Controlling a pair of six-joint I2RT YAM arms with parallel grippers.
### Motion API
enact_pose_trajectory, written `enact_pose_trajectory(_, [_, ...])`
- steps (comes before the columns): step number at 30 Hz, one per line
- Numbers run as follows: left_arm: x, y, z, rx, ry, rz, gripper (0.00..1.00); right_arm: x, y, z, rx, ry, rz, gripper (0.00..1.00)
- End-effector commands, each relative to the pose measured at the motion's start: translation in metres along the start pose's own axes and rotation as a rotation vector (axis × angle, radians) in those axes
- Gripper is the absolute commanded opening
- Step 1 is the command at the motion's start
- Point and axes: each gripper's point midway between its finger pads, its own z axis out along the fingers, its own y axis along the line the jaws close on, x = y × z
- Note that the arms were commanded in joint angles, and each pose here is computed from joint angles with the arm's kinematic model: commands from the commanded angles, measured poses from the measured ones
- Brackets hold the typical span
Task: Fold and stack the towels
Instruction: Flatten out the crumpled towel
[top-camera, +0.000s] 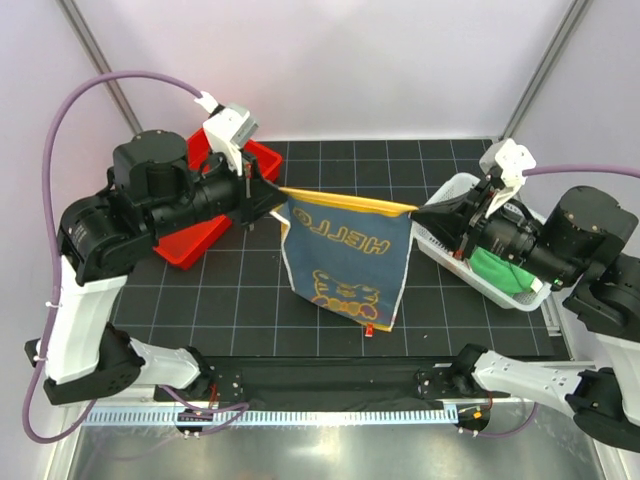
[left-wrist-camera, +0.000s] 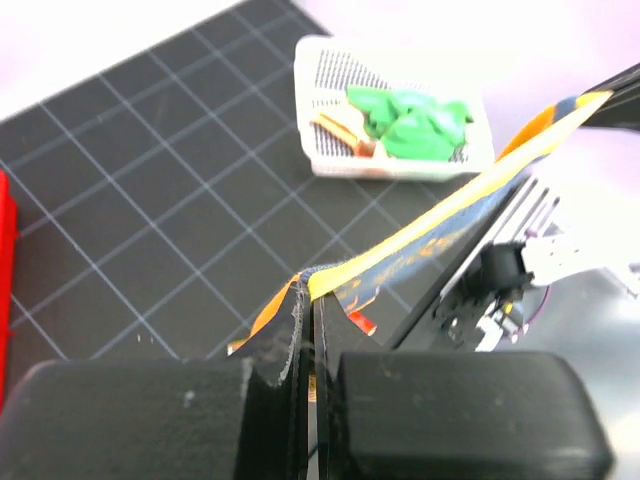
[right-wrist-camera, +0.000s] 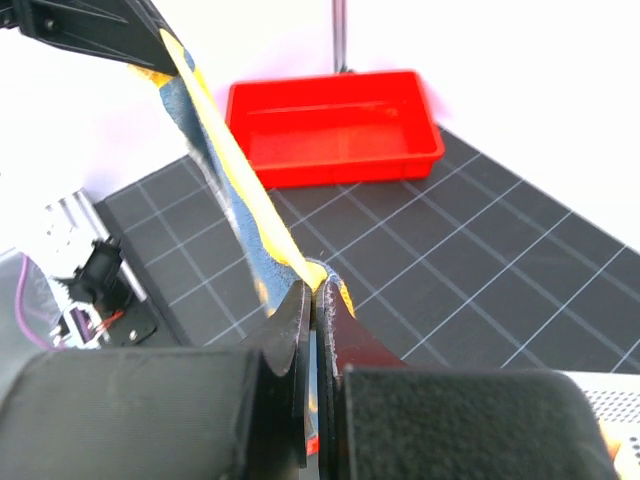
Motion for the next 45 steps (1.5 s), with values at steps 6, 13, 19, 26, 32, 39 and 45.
enact_pose_trajectory(6, [-0.038,-0.032,-0.033,0.159,-0.133,-0.009,0.0,-0.037,0.022,-0.006,-0.119,-0.085,-0.03,0.01])
enact_pose_trajectory(13, [-0.028,-0.046,-0.045,0.234,-0.118,-0.052,0.0,-0.044,0.044,-0.039,-0.228,-0.172,0.039,0.01])
enact_pose_trajectory(19, [-0.022,-0.022,-0.033,0.105,-0.09,-0.034,0.0,-0.044,0.012,-0.023,-0.053,-0.184,0.004,0.01])
enact_pose_trajectory(26, [-0.005,0.044,0.03,-0.154,0.02,0.02,0.0,-0.002,-0.066,0.065,0.309,0.057,-0.196,0.01])
enact_pose_trajectory(32, [0.005,0.126,0.094,-0.19,0.081,-0.087,0.0,0.038,-0.14,0.135,0.353,0.175,-0.214,0.01])
enact_pose_trajectory(39, [0.011,0.221,0.187,-0.201,0.079,-0.028,0.0,0.085,-0.224,0.216,0.368,0.273,-0.241,0.01])
enact_pose_trajectory(45, [0.043,0.28,0.246,-0.169,0.104,-0.016,0.0,0.134,-0.276,0.249,0.379,0.382,-0.251,0.01])
